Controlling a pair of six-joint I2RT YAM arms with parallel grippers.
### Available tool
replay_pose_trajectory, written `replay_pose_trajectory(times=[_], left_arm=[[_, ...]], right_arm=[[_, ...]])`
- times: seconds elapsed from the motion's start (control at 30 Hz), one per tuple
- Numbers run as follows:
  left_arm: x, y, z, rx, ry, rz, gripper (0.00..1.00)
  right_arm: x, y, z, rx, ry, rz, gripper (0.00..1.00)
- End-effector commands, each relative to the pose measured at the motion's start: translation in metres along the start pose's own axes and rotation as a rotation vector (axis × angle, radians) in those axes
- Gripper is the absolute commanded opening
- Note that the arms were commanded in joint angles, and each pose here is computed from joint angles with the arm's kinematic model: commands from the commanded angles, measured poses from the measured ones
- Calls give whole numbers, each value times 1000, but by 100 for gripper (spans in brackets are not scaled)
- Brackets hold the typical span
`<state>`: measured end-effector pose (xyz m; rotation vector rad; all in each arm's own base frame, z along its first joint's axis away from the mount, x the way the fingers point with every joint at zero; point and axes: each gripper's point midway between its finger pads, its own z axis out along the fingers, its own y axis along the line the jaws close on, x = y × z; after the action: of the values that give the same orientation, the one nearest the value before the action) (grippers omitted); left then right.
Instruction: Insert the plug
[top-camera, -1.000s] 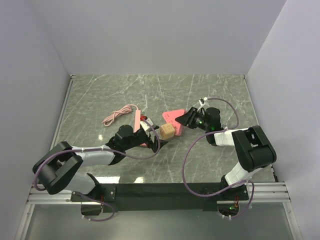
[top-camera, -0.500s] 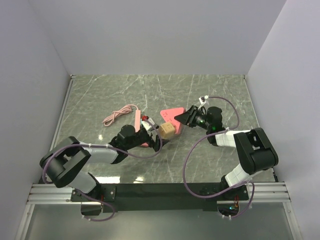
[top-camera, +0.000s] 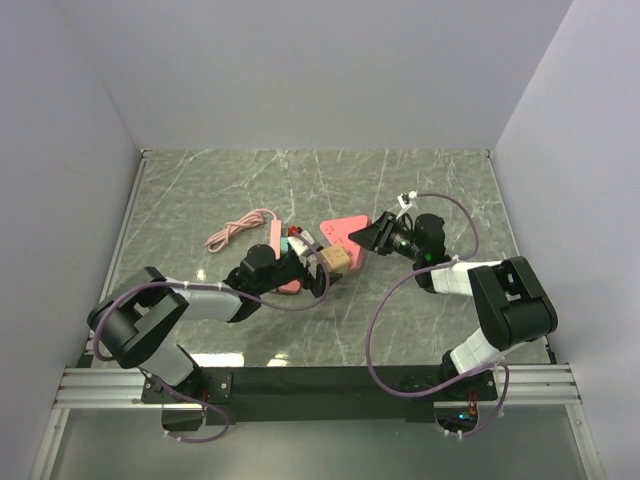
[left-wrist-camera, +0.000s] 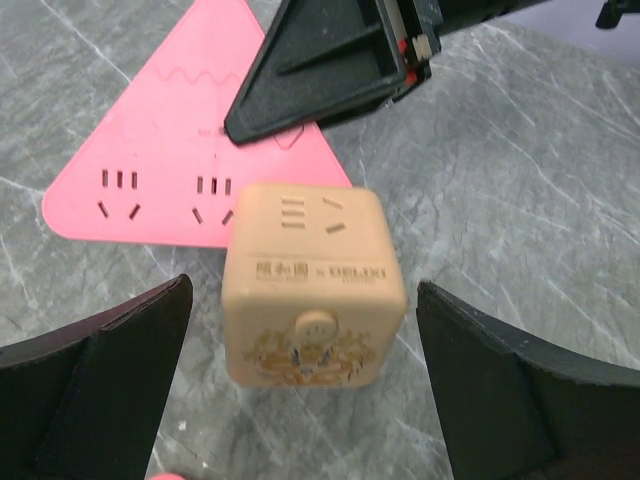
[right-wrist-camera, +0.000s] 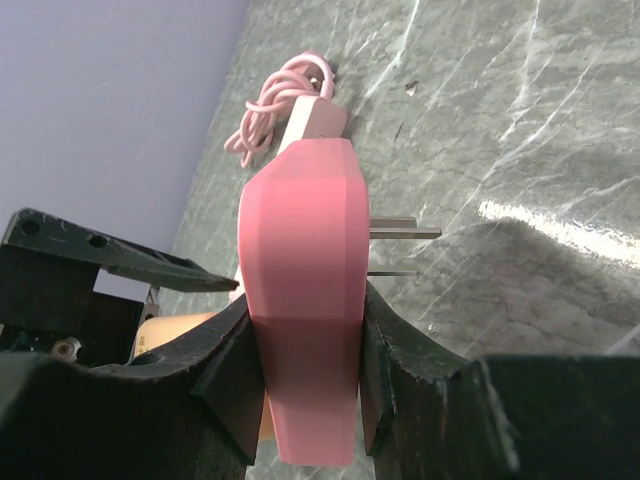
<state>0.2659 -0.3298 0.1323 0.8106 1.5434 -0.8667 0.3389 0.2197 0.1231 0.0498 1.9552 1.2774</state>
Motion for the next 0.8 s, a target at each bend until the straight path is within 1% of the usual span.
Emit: replay_pose_trajectory(times=[0.0,0.2,0.57,0.77], left_arm=[[-14,5,12,-6,-30,22,100],[-2,13,18,-40,27,-11,99],[4,14,22,-48,48,-37,100],[11,19,24,-71,79,-54,99]], right_arm=[[-18,31,-4,-97,-61,-72,0],[-19,35,-7,-101,-67,-82,0],[-20,38,-10,-107,-79,-91,0],[-20,39,-10,-111,-77,-90,0]])
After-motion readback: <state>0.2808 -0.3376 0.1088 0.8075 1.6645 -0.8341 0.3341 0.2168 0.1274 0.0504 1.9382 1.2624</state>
